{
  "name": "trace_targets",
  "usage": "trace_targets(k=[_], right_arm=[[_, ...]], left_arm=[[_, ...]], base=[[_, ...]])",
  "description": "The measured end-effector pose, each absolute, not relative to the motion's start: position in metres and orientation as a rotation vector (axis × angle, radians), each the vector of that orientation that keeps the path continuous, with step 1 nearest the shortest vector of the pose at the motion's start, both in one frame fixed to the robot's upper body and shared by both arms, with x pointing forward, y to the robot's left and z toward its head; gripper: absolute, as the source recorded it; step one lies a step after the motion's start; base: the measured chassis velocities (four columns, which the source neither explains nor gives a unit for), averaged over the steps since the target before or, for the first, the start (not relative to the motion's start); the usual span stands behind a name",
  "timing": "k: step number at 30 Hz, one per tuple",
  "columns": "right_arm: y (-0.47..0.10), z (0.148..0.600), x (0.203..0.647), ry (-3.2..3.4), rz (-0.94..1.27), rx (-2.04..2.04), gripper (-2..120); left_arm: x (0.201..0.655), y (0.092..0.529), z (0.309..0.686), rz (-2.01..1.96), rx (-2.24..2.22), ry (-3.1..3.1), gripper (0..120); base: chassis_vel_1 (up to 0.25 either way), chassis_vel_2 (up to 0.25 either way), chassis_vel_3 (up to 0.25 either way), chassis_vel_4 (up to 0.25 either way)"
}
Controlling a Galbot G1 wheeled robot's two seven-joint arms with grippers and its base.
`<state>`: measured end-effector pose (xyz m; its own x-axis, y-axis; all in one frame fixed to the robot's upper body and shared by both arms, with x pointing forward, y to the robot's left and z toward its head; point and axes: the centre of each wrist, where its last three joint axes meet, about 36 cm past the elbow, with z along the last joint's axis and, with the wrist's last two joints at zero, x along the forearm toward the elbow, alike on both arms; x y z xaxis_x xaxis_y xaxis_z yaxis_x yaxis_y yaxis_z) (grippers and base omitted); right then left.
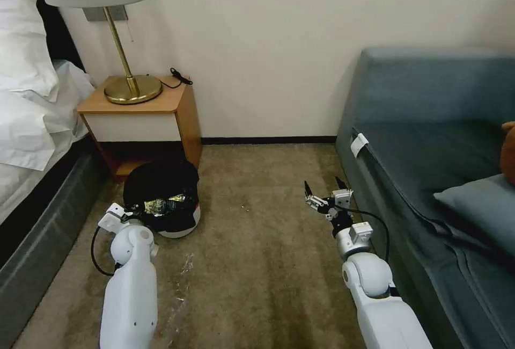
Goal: Pick up the trash bin, then pick up the garbage on the floor and place it into the trash bin.
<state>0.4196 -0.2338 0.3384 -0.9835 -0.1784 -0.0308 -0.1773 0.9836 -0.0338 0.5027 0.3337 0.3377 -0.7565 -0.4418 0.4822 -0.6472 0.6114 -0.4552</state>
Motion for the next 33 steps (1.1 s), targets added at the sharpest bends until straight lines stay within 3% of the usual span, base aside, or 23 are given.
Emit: trace_targets(k=[1,6,10,11,13,15,18,19,23,33], right_arm=[[-0.234,0.338,0.42,3.095,-0.048,-0.278,99],[-0.233,0.335,0.418,3.101,-0.043,-0.28,99],[-0.233,0.334,0.416,3.105,-0.039,-0.279,99],[-0.233,0.333,0.416,3.107,-0.037,-0.28,99],[-0.233,0.332,0.416,3.108,-0.037,-0.28,99],[-0.231,0.33,0.414,3.109,-0.036,-0.287,99],[-0.229,0.329,0.413,3.111,-0.036,-0.293,99],[-0.228,0.328,0.412,3.113,-0.034,-0.296,99],[-0.227,0.327,0.411,3.112,-0.033,-0.304,99],[-0.226,0.322,0.406,3.113,-0.035,-0.317,99]], left_arm=[[0.503,0.334,0.338,0.898,0.88,-2.517,12],[0.503,0.333,0.336,0.896,0.88,-2.513,36],[0.503,0.335,0.335,0.893,0.886,-2.51,46],[0.503,0.336,0.335,0.893,0.888,-2.51,54],[0.503,0.336,0.335,0.893,0.889,-2.51,56],[0.502,0.337,0.336,0.89,0.892,-2.512,71],[0.501,0.337,0.337,0.889,0.892,-2.515,74],[0.5,0.337,0.339,0.89,0.892,-2.521,83],[0.498,0.337,0.344,0.889,0.89,-2.536,97],[0.487,0.335,0.368,0.877,0.873,-2.603,100]], base=[[0.0,0.0,0.0,0.0],[0.0,0.0,0.0,0.0],[0.0,0.0,0.0,0.0],[0.0,0.0,0.0,0.0],[0.0,0.0,0.0,0.0],[0.0,0.0,0.0,0.0],[0.0,0.0,0.0,0.0],[0.0,0.0,0.0,0.0],[0.0,0.0,0.0,0.0],[0.0,0.0,0.0,0.0]])
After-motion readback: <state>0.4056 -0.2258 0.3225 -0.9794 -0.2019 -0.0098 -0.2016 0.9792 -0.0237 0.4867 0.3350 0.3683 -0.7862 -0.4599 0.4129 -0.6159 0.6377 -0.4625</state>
